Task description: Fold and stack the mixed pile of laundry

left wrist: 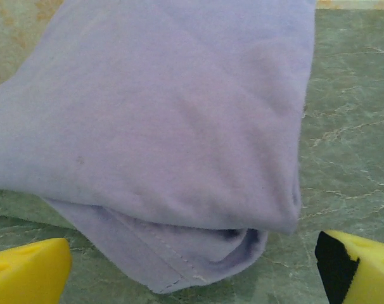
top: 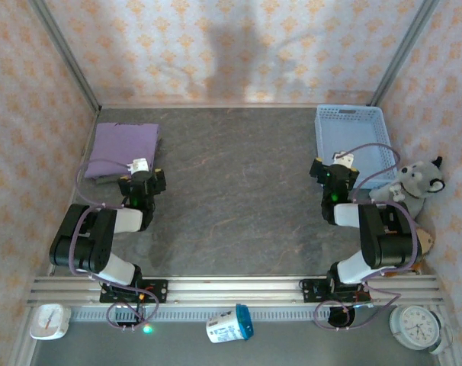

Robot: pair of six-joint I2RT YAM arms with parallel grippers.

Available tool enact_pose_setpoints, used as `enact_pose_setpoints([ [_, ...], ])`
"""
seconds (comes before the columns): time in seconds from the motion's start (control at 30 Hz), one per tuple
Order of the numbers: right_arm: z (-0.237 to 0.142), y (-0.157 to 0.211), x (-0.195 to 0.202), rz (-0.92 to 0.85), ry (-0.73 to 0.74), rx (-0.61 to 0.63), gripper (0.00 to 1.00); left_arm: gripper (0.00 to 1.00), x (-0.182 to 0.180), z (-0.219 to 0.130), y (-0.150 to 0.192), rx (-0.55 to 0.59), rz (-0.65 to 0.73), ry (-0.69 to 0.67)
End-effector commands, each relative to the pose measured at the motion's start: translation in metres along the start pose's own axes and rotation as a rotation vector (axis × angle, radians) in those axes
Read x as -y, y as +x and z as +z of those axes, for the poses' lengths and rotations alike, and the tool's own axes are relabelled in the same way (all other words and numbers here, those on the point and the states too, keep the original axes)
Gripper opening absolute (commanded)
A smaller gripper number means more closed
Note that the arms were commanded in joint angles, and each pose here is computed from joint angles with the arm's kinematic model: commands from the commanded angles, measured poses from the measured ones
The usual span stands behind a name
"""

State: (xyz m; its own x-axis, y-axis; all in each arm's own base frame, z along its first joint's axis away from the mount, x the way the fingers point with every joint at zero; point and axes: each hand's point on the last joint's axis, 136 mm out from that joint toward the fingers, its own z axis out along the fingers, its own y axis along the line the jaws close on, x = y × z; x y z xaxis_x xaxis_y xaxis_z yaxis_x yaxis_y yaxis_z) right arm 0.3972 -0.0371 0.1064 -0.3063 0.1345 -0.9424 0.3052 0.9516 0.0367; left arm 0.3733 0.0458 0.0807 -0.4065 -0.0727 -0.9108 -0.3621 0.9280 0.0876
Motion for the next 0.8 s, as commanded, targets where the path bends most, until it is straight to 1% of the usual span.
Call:
enact_pose_setpoints([
  [0.0, -0.0015, 0.0163, 0.0045, 0.026, 0.006, -0.038, 0.99, 1.0, 0.0053, 0.0012, -0.0193, 0.042, 0.001, 0.019],
  [0.03, -0.0016, 0.0166, 0.0044, 0.026, 0.006, -0.041, 0.99, 1.0, 0.0051, 0.0017, -0.0197, 0.054, 0.0, 0.017],
  [0.77, -0.0014, 0.0158, 0.004, 0.024, 0.005, -0.039, 0.99, 1.0, 0.0067, 0.0019, -0.021, 0.047, 0.002, 0.028],
])
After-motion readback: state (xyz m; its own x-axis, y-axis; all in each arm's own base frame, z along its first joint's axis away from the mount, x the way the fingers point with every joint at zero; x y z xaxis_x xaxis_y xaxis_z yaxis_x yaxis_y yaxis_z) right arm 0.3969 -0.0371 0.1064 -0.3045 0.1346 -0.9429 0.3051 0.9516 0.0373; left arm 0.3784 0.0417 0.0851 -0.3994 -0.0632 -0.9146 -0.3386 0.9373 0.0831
